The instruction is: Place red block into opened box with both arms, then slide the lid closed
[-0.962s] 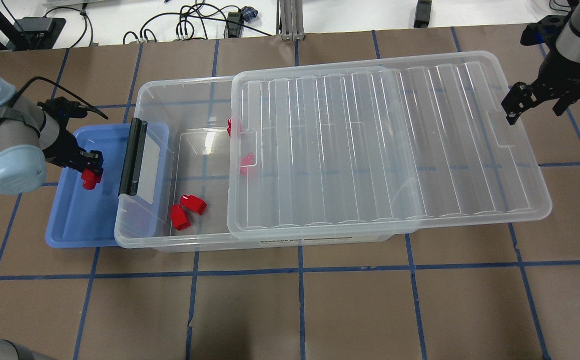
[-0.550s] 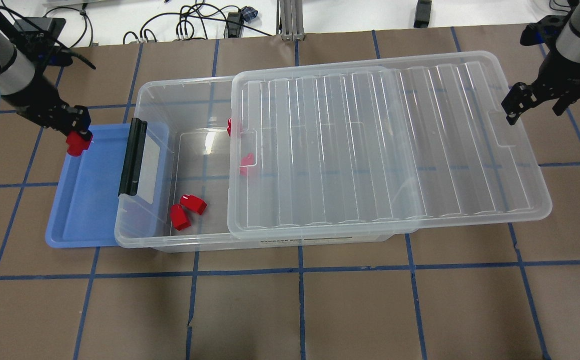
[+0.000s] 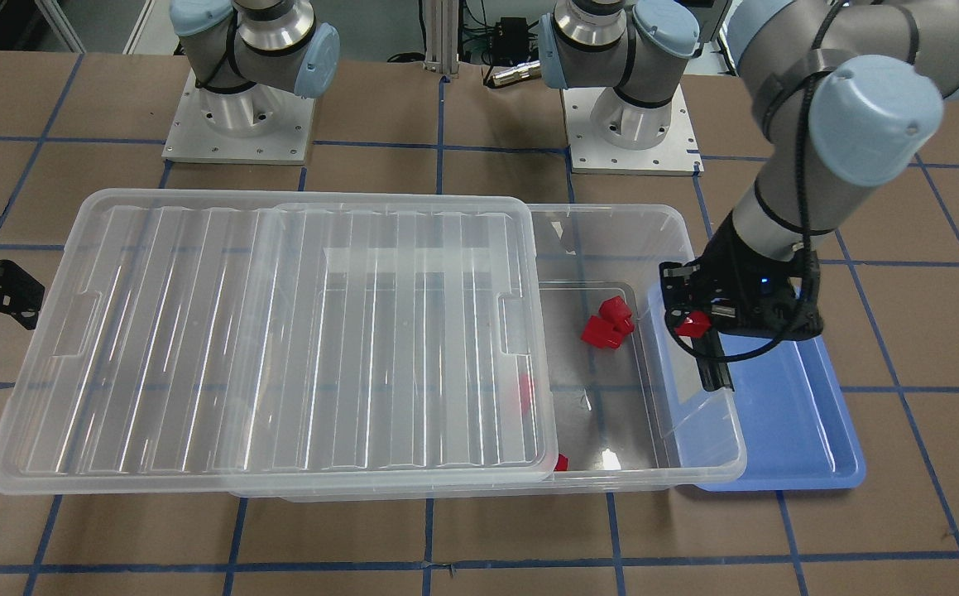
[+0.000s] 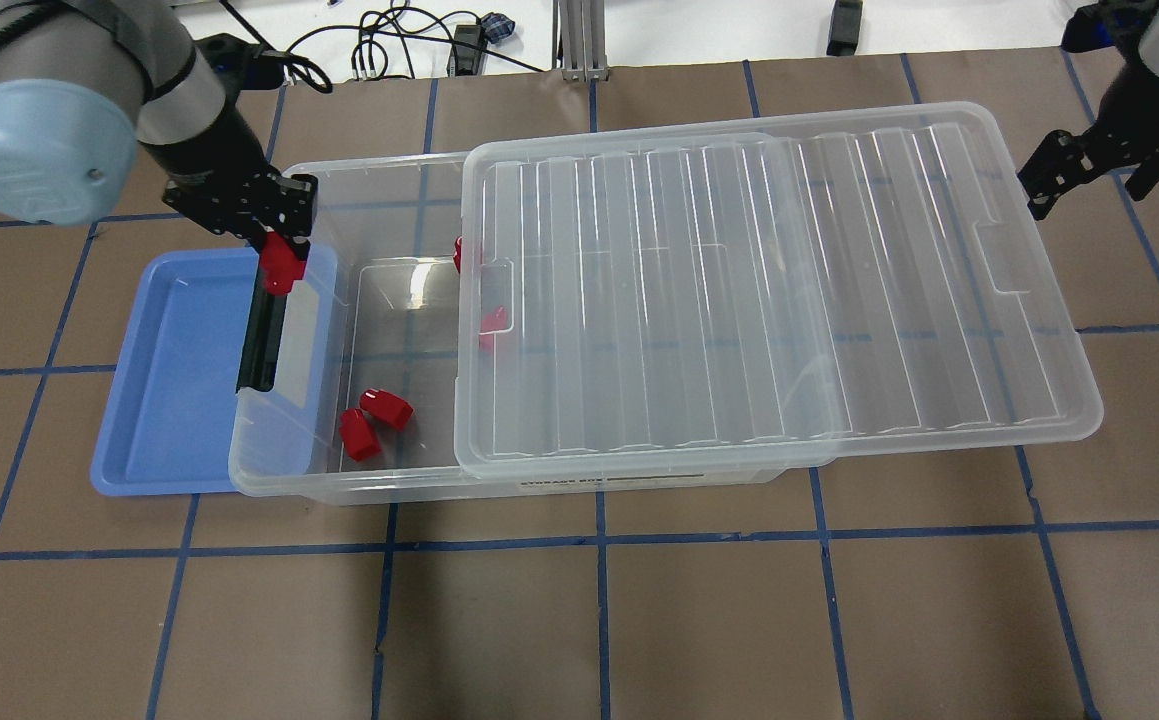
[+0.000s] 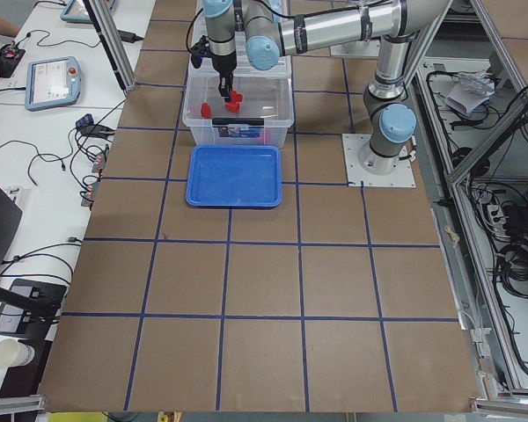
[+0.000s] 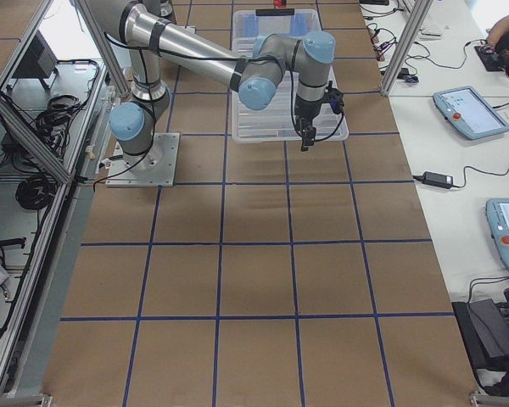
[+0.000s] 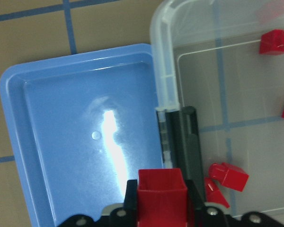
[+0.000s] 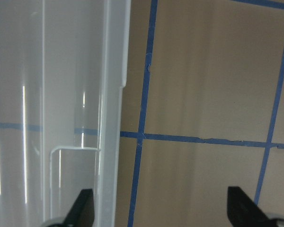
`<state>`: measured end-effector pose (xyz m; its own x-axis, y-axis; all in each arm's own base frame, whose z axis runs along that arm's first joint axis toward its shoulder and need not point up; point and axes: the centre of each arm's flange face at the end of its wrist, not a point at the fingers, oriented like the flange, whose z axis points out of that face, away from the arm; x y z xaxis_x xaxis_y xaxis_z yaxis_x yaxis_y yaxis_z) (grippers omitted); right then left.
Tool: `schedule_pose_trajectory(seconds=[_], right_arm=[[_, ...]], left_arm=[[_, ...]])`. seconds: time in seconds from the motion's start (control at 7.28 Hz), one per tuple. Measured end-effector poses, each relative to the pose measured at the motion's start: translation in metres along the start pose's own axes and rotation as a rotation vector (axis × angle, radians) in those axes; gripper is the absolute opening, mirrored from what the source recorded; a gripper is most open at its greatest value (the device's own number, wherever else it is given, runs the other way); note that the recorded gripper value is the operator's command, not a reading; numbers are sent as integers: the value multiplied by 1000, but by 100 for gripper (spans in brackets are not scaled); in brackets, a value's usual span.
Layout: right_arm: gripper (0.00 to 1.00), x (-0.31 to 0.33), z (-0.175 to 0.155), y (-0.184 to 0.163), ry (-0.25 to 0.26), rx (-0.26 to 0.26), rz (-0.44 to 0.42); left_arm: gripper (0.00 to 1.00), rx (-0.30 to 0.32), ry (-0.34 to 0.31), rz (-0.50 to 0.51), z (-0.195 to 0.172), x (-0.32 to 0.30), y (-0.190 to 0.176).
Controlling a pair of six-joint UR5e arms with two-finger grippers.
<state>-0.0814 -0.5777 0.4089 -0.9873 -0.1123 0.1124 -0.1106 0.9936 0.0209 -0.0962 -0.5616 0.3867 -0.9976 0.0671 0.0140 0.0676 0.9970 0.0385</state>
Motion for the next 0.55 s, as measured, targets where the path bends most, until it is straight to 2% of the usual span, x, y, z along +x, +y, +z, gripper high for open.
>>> schedule_pose_trajectory(seconds=[0.14,0.55], right_arm=[[100,0,-16,1,-3,-4,22],[100,-3,-38,9,-14,-30,70]], left_arm=[[4,-14,5,-19,25,15,2],[4,28,9,-48,89,29,-3]])
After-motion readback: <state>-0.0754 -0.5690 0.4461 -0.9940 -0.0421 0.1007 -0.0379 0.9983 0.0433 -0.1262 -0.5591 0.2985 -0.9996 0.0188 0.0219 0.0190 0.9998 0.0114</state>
